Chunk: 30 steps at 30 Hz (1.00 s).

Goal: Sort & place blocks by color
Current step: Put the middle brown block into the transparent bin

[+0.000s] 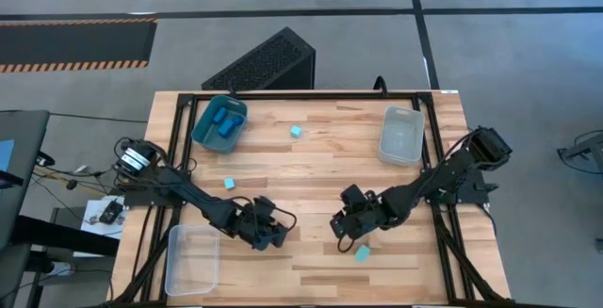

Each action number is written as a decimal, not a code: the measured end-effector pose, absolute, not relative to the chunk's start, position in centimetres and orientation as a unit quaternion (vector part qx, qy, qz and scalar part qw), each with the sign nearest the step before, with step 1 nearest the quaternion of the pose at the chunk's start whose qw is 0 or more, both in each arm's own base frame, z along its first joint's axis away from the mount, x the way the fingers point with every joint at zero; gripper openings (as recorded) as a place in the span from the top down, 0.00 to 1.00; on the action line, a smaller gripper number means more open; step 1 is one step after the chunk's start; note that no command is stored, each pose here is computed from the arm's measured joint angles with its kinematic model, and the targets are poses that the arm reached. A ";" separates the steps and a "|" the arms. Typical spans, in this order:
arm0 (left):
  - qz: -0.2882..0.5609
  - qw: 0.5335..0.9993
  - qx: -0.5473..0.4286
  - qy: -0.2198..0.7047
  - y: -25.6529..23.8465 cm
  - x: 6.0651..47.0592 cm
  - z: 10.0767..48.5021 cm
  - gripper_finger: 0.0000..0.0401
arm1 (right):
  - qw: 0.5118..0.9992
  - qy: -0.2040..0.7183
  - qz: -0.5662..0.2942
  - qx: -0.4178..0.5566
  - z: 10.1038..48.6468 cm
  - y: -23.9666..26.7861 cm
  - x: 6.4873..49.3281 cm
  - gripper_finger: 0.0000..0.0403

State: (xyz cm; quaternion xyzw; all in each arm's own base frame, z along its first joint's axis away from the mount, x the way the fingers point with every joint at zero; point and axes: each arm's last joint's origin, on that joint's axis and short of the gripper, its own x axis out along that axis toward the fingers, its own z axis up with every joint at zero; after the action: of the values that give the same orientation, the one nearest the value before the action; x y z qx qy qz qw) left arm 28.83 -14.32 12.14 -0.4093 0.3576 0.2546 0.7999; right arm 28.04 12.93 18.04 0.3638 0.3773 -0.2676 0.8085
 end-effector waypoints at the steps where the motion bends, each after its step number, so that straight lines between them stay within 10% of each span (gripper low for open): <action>1: 0.255 0.799 -0.409 0.359 -14.4 28.9 12.0 0.26 | 0.807 0.377 -0.268 0.368 18.0 13.0 28.0 0.39; 7: 0.248 0.795 -0.384 0.398 -14.2 28.4 12.0 0.35 | 0.803 0.373 -0.268 0.379 18.0 13.7 27.6 0.39; 16: 0.206 0.807 -0.299 0.466 -13.4 27.5 12.8 0.75 | 0.811 0.341 -0.286 0.378 18.2 12.7 28.4 0.39; 30: 0.240 0.849 -0.192 0.430 -9.1 22.1 21.7 0.69 | 0.893 0.240 -0.160 0.345 21.0 4.3 34.1 0.39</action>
State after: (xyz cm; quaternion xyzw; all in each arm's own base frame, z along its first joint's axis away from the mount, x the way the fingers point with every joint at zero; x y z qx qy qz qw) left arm 22.06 -9.07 21.71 -0.1921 0.4301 0.2405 0.8487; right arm 34.07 4.27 20.99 0.3453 0.2398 -0.1598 0.8931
